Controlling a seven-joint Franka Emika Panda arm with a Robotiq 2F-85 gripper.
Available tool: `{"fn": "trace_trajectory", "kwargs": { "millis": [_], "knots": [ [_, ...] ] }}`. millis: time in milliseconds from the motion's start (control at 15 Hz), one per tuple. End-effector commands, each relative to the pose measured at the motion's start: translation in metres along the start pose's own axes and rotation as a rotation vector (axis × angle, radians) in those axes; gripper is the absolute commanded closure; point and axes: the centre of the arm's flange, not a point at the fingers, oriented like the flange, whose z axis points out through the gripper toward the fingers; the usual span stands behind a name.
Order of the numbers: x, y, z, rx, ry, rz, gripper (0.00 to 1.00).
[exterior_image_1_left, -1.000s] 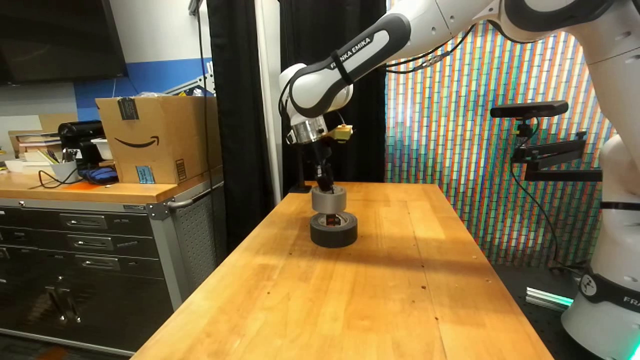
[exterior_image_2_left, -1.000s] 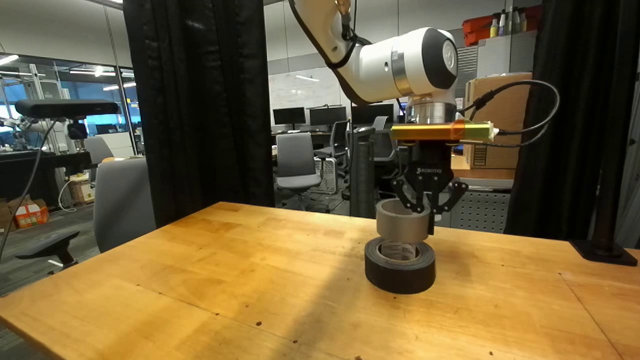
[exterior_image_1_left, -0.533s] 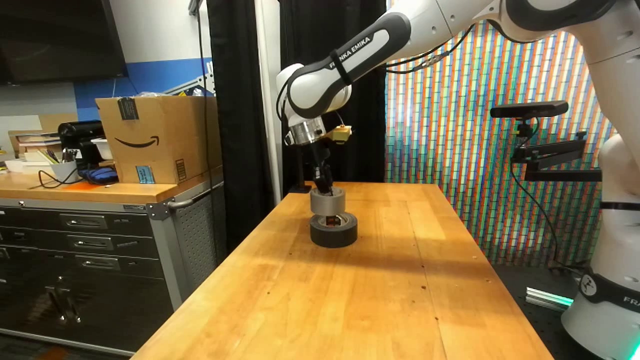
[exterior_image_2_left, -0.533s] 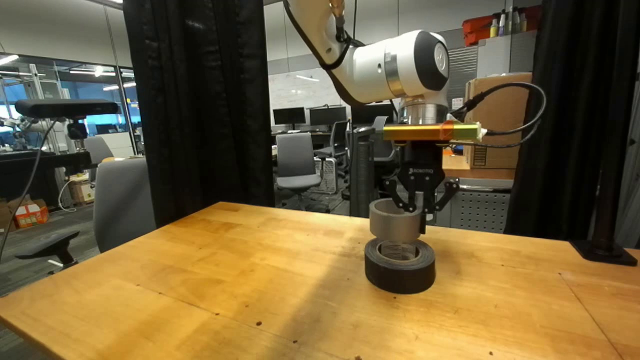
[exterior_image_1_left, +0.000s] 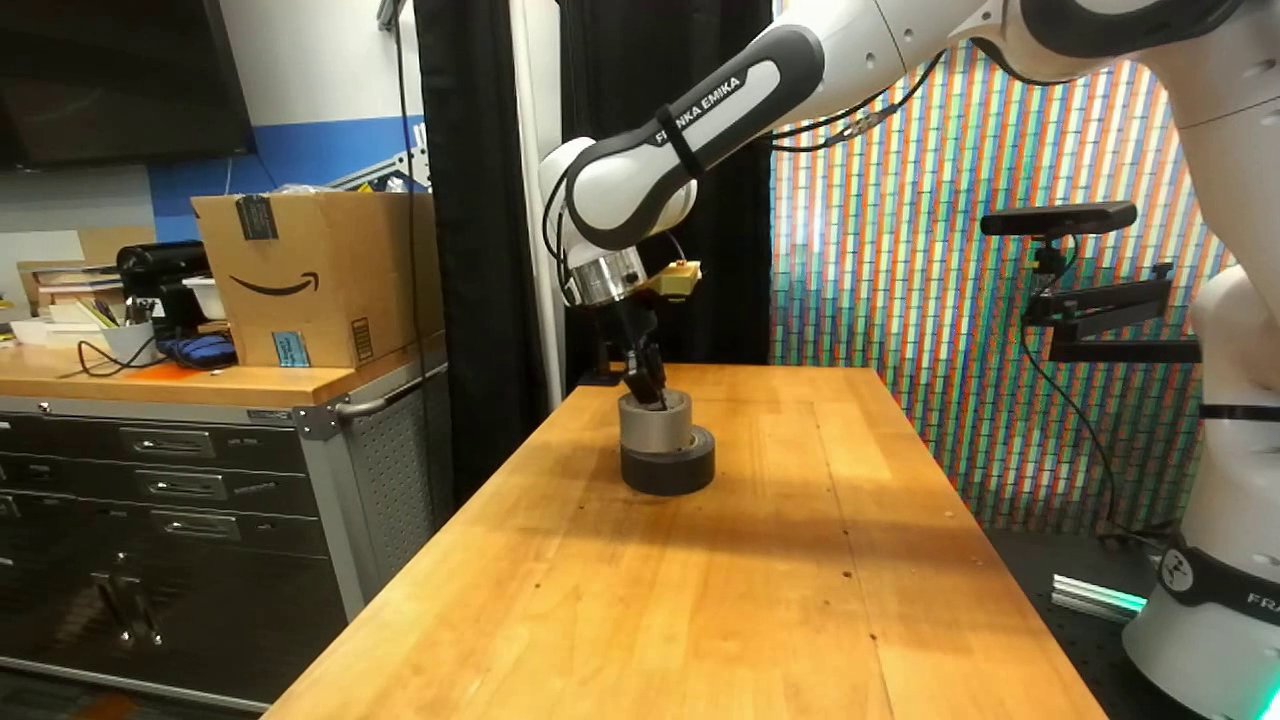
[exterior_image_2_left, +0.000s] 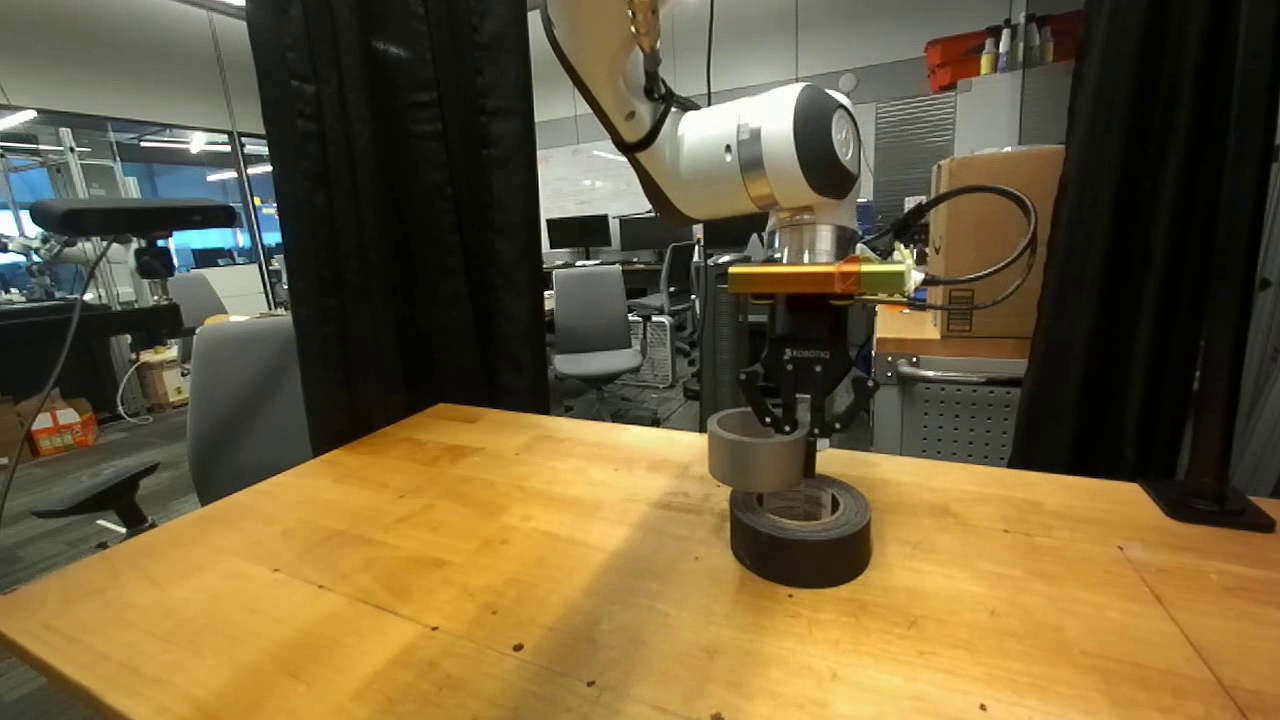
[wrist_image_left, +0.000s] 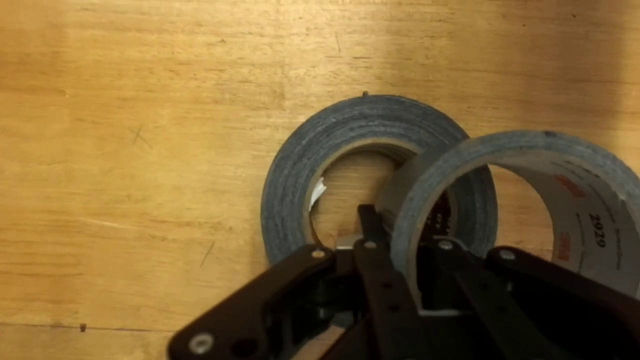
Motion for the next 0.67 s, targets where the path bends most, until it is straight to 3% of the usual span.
{"fn": "trace_trajectory", "kwargs": {
  "millis": [0,267,333,400,533,600],
  "knots": [
    [-0.024,0.017,0.012,0.020,0.005,0.026,0.92],
    [-0.031,0.030,0.025,0.034,-0.011,0.050,0.92],
    [-0.032,0.031,0.025,0.034,-0.013,0.054,0.83],
    [-0.033,0.031,0.024,0.032,-0.014,0.055,0.60],
    [-0.033,0.029,0.024,0.031,-0.016,0.055,0.56],
    [-0.021,0.031,0.031,0.030,-0.040,0.054,0.75]
  ]
}}
